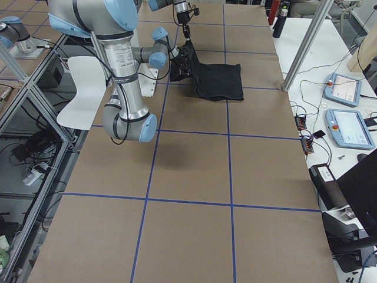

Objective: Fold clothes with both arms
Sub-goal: 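Lift the near end with both grippers and fold it farther from the robot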

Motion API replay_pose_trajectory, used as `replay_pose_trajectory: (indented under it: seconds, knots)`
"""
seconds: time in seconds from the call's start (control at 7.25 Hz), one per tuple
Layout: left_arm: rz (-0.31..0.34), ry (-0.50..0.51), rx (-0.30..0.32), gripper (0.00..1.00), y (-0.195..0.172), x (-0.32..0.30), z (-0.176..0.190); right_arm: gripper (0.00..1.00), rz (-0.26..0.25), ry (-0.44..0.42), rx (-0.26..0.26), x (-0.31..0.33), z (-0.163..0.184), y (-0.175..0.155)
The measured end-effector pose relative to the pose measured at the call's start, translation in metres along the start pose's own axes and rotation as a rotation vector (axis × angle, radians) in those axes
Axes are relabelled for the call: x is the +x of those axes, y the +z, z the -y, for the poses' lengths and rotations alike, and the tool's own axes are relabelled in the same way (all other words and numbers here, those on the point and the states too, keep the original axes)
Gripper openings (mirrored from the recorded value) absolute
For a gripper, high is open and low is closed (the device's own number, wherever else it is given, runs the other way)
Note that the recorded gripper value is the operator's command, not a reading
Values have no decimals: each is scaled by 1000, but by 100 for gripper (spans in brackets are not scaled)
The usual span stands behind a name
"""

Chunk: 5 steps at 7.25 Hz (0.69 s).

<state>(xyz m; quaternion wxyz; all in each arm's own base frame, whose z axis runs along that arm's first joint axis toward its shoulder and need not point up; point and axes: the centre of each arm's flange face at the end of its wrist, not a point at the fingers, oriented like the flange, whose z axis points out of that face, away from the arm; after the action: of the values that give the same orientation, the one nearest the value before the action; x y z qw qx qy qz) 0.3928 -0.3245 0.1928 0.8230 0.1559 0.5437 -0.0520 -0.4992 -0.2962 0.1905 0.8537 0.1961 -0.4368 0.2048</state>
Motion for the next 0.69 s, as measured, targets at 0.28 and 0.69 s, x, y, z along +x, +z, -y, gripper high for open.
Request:
replay_pose_trajectory:
  seconds: [0.28, 0.69]
  knots:
    - [58, 20, 42, 0, 24, -9, 33, 0, -29, 8, 39, -8, 21, 22]
    - [88, 33, 109, 0, 25, -14, 78, 0, -48, 22, 74, -16, 43, 35]
